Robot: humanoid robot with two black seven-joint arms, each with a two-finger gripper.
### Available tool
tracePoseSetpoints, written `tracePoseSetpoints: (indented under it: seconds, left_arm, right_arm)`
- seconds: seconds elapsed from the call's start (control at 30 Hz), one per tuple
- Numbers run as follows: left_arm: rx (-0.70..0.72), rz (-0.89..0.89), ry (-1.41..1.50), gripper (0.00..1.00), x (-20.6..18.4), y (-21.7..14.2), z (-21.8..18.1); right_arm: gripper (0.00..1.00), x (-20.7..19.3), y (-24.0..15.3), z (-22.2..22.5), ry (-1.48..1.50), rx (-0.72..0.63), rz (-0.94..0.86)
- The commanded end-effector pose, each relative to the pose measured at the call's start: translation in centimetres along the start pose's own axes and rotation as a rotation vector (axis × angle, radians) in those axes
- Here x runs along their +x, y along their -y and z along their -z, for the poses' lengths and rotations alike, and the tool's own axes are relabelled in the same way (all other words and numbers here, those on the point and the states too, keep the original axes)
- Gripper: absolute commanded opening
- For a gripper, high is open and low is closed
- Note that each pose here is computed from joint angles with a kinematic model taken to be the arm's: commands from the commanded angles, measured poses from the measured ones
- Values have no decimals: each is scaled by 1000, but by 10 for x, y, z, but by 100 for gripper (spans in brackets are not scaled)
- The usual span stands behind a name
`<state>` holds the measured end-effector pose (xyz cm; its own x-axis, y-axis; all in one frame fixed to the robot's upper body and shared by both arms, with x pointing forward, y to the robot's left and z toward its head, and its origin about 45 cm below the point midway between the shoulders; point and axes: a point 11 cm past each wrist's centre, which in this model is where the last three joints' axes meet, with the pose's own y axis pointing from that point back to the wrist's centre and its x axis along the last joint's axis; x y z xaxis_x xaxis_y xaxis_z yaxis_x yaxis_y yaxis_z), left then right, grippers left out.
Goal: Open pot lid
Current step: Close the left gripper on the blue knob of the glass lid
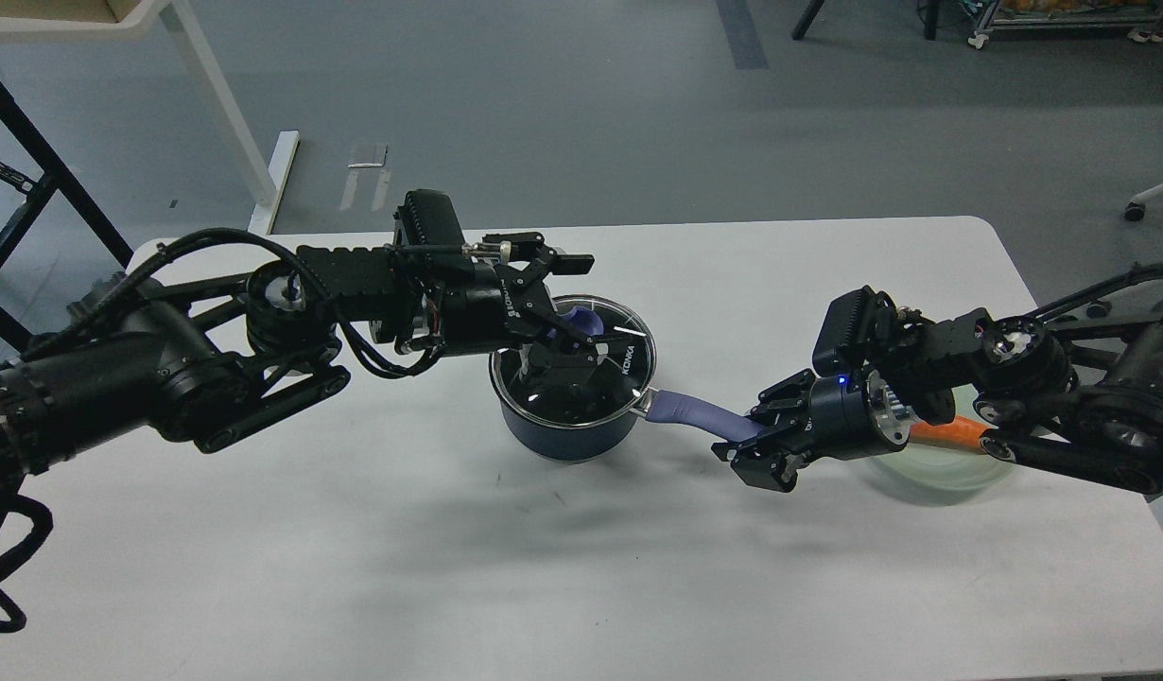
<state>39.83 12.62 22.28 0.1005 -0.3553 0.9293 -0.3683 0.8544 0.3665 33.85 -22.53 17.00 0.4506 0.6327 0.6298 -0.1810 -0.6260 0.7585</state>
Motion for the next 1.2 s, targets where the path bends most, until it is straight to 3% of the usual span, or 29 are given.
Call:
tracePoseSetpoints:
  seconds: [0.0,0.6,0.8,1.07,1.1,1.17]
  left_arm:
    - [17,9,-8,99,-9,3,4]
    - [43,61,-52,99,-45,2,4]
    - [39,66,-70,94,-54,2,-1]
    - [45,65,-67,60,-56,2,0]
    - [46,66,-65,51,-56,2,1]
    - [46,63,-59,24,-56,2,1]
  right_arm:
    - [28,-1,0,0,1,1,2]
    - [29,-3,2,2,7,7,1]
    - [29,-5,2,2,10,7,2]
    - [29,-5,3,3,15,10,1]
    - [29,-5,3,3,15,11,1]
    - [29,-4,3,3,13,11,-3]
